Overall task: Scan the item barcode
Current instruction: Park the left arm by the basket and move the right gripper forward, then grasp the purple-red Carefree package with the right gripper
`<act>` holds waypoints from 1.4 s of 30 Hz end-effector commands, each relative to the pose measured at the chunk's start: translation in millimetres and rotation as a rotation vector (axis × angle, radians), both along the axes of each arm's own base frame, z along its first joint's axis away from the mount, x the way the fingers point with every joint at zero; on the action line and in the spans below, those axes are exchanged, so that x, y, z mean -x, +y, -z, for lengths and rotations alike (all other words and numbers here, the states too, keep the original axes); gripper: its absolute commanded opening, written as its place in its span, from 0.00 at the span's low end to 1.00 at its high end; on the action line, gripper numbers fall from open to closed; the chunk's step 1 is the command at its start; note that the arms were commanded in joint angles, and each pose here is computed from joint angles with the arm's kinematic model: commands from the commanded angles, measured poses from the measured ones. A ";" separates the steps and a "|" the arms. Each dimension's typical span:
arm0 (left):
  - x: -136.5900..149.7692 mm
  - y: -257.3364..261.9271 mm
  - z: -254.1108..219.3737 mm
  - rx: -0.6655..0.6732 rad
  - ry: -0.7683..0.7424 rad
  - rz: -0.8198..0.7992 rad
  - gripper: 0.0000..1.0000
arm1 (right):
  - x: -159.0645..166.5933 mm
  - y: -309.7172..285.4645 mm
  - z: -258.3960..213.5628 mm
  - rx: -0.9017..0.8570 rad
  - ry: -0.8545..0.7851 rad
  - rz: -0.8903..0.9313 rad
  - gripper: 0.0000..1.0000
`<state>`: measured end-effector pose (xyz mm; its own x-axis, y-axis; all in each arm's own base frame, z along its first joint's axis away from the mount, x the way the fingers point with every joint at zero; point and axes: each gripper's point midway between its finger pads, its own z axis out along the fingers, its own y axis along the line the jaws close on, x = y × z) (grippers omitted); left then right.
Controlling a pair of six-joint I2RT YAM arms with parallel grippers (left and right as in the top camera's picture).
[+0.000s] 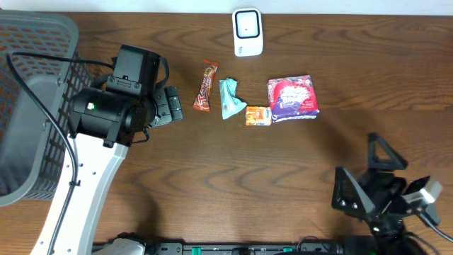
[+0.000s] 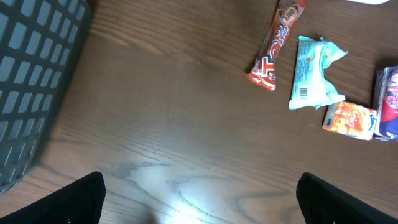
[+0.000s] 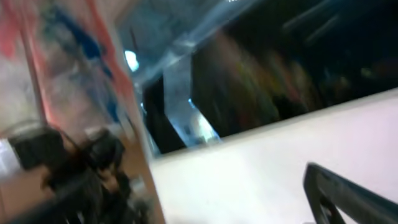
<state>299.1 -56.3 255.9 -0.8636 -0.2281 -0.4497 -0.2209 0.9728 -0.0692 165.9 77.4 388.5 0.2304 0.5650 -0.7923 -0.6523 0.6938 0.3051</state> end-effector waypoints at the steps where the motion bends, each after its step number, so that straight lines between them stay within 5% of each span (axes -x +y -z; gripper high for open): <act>1: -0.3 2.0 0.3 -0.016 -0.001 0.004 0.98 | -5.1 13.3 -17.6 0.277 -0.013 0.073 0.99; 8: -0.3 2.0 0.3 -0.016 -0.001 0.004 0.98 | -55.6 14.5 20.0 0.566 0.393 0.065 0.99; 18: -0.3 2.0 0.3 -0.016 -0.001 0.003 0.98 | -115.7 18.4 66.3 0.645 0.883 -0.108 0.99; 25: -0.3 2.0 0.3 -0.016 -0.001 0.003 0.98 | -135.4 38.1 105.5 0.558 1.062 -0.301 0.99; 42: -0.3 2.0 0.3 -0.016 -0.001 0.004 0.98 | -162.8 30.6 149.5 0.568 1.198 -0.281 0.99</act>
<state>299.1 -56.3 255.9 -0.8636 -0.2281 -0.4497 -0.2209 0.9728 -0.0692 324.2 107.5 231.6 -0.8385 0.0022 -0.5449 -0.3269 0.7980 0.5064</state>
